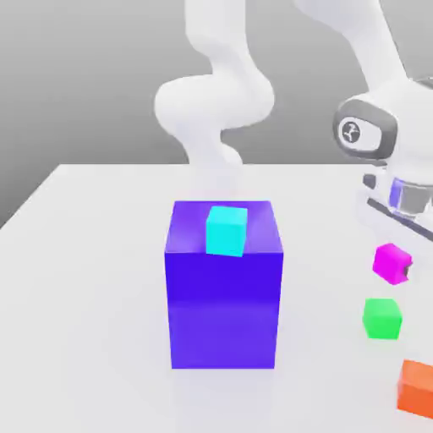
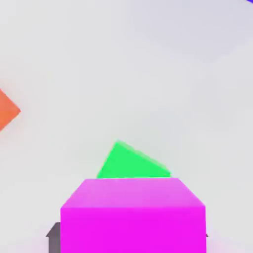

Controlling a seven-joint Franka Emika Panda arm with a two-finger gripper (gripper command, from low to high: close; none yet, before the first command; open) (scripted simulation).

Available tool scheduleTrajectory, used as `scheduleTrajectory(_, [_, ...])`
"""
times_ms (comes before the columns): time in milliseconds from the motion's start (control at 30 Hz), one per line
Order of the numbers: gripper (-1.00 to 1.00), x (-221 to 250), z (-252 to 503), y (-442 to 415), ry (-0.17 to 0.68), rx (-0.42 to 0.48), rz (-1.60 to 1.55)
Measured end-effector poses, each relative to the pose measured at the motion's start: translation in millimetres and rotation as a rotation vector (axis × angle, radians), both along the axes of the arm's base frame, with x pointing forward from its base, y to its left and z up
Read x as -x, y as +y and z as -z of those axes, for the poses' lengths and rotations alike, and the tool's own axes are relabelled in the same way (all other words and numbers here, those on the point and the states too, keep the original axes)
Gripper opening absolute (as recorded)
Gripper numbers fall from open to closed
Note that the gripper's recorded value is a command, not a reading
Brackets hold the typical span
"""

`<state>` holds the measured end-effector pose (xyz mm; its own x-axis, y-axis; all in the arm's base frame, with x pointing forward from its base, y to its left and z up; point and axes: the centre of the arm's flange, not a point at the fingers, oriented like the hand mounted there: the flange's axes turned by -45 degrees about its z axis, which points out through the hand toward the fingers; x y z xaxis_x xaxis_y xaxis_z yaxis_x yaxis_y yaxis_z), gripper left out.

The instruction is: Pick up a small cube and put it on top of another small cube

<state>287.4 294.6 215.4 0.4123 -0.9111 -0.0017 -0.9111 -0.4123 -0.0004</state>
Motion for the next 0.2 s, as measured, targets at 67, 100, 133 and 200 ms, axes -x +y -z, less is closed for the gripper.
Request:
scheduleTrajectory(67, [-1.0, -0.6, 21.6, -1.6, -0.001, 0.0, 0.005])
scheduleTrajectory(100, [1.0, -0.3, 31.2, -2.3, -0.001, 0.0, 0.006])
scheduleTrajectory(133, [1.0, -0.3, 31.2, -2.3, -0.001, 0.0, 0.006])
scheduleTrajectory(200, [1.0, -0.3, 31.2, -2.3, -0.001, 0.0, 0.006])
